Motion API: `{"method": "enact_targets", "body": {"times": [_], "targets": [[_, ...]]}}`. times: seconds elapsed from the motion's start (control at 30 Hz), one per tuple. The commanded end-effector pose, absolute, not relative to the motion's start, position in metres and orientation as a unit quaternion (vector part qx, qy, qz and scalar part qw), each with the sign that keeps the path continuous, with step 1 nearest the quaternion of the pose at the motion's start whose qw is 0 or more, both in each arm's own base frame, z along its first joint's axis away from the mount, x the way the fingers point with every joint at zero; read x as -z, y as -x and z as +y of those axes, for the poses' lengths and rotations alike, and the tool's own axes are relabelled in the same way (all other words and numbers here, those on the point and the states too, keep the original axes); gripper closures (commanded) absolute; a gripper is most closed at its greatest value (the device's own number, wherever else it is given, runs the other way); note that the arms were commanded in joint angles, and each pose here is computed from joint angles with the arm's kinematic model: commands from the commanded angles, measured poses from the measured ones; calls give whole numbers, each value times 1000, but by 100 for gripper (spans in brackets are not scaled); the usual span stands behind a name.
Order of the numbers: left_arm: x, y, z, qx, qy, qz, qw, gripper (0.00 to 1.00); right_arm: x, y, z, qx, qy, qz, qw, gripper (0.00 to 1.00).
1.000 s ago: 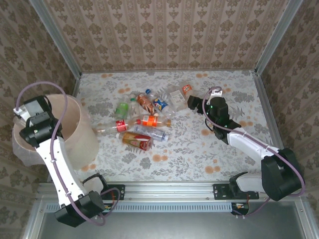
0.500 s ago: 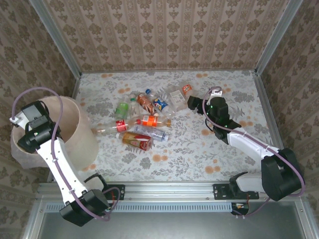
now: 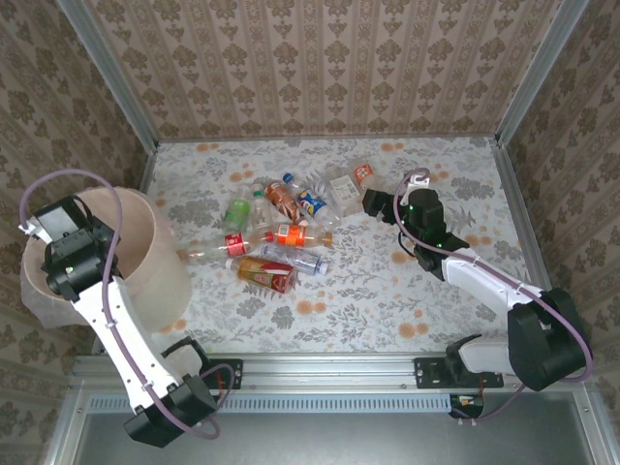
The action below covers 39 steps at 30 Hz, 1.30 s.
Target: Put the plastic bottles in the bin
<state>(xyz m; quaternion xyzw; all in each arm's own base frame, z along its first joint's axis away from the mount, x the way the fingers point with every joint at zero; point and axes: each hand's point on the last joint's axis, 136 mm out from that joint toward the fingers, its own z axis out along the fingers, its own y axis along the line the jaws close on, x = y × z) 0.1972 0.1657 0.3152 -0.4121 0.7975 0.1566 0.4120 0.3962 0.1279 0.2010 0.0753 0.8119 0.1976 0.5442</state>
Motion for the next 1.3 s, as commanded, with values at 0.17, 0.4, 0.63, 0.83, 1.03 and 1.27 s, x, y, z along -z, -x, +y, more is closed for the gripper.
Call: {"method": "enact_targets", "body": {"times": [0.17,0.4,0.63,0.83,1.03,1.27], "targets": [[-373,-212,117,-54,347,772,530,20,-188,-387,156,-228,-11,828,512,0],[-390,-226,63,35,285,778,559,20,-187,-393,162,-225,-10,831,509,0],[-400,-240,4,115,206,791,565,20,-187,-393,166,-223,-8,831,509,0],[-382,-266,-71,175,117,822,529,20,-187,-392,164,-220,-12,831,510,0],[-348,-271,-137,192,56,851,485,16,-185,-390,159,-211,-17,832,513,0],[-246,-265,-180,229,98,907,341,2,-182,-388,156,-205,-19,833,513,0]]}}
